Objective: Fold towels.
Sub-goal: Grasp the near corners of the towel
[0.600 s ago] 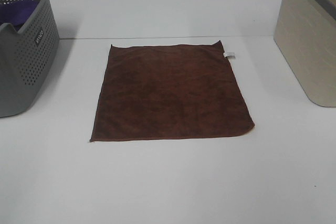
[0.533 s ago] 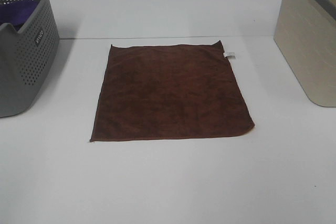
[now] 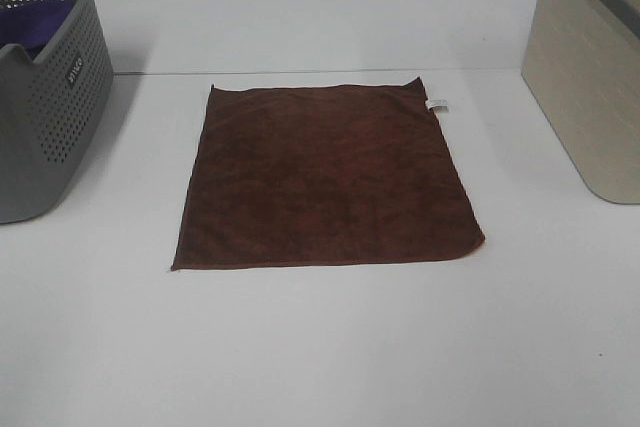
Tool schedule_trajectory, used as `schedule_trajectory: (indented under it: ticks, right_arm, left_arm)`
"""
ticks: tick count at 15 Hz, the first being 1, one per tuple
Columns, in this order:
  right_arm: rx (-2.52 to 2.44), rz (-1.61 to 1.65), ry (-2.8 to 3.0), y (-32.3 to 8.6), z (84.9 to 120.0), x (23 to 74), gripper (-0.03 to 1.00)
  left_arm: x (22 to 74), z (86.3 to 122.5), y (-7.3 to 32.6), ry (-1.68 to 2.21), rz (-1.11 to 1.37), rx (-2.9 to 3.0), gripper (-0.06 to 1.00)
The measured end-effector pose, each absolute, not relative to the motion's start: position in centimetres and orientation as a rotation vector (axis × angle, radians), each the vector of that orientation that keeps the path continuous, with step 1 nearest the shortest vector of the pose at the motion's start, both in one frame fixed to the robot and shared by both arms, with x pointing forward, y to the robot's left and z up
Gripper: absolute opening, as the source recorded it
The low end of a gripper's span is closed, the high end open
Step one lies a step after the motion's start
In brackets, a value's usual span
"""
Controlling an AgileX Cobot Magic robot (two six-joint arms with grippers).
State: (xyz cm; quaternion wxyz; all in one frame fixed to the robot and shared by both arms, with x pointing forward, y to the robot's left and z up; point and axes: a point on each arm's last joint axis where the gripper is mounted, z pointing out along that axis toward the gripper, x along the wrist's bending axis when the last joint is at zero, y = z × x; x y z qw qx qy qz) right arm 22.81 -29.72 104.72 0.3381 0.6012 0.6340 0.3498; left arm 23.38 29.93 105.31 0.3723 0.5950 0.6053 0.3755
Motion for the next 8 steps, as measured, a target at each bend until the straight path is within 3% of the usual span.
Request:
schedule_trajectory:
  ticks: [8]
  right_arm:
    - [1.566, 0.911, 1.652, -29.72, 104.72, 22.81, 0.74]
  left_arm:
    - [23.38, 105.31, 29.93, 1.551, 0.962, 1.525, 0.73]
